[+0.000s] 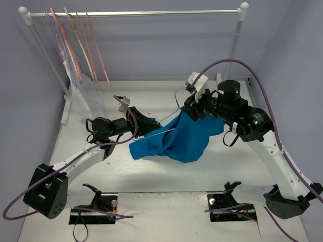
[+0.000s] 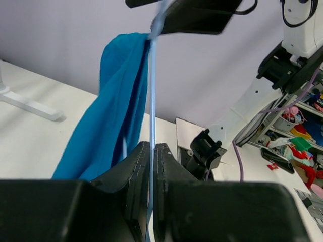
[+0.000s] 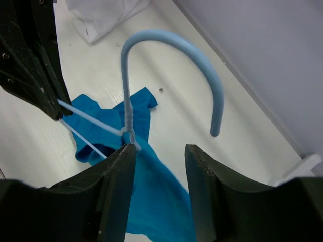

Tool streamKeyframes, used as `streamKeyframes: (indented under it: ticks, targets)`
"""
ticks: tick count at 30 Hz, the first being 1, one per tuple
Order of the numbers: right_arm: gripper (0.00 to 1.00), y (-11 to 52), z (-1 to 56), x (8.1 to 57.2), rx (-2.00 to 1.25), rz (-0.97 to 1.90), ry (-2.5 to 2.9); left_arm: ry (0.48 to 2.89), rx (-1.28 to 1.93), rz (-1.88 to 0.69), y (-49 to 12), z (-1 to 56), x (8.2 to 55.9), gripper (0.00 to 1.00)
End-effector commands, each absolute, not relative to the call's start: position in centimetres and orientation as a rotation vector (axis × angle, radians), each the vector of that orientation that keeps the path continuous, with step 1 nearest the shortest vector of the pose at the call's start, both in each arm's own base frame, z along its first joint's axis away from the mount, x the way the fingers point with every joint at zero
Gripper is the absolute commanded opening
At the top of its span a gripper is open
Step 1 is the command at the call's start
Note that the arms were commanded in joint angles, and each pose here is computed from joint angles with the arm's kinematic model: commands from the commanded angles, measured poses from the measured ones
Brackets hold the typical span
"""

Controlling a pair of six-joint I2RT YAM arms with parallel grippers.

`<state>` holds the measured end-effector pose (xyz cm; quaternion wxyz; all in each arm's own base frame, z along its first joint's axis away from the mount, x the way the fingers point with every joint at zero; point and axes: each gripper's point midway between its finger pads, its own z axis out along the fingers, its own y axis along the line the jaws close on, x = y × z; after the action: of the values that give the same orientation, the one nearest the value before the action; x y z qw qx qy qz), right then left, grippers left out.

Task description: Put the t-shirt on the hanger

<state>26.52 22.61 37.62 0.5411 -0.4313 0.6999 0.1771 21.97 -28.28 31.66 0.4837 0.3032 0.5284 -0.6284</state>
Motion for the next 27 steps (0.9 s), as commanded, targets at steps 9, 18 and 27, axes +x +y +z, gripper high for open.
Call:
streamKeyframes:
  ticks: [9, 18, 27]
  targets:
    - [0.56, 19.9, 39.5, 25.7, -0.974, 0.329, 1.658, 1.086, 0.689, -1.455, -27.5, 35.5, 22.2, 0.00]
    - [0.56, 17.2, 37.8, 27.6, -1.026, 0.157, 1.692, 1.075, 0.712, -1.470, -27.6, 36.0, 21.8, 0.00]
    - [0.56, 17.2, 38.5, 29.8, -1.125, 0.119, 1.572, 1.061, 0.738, -1.493, -27.6, 37.0, 21.3, 0.00]
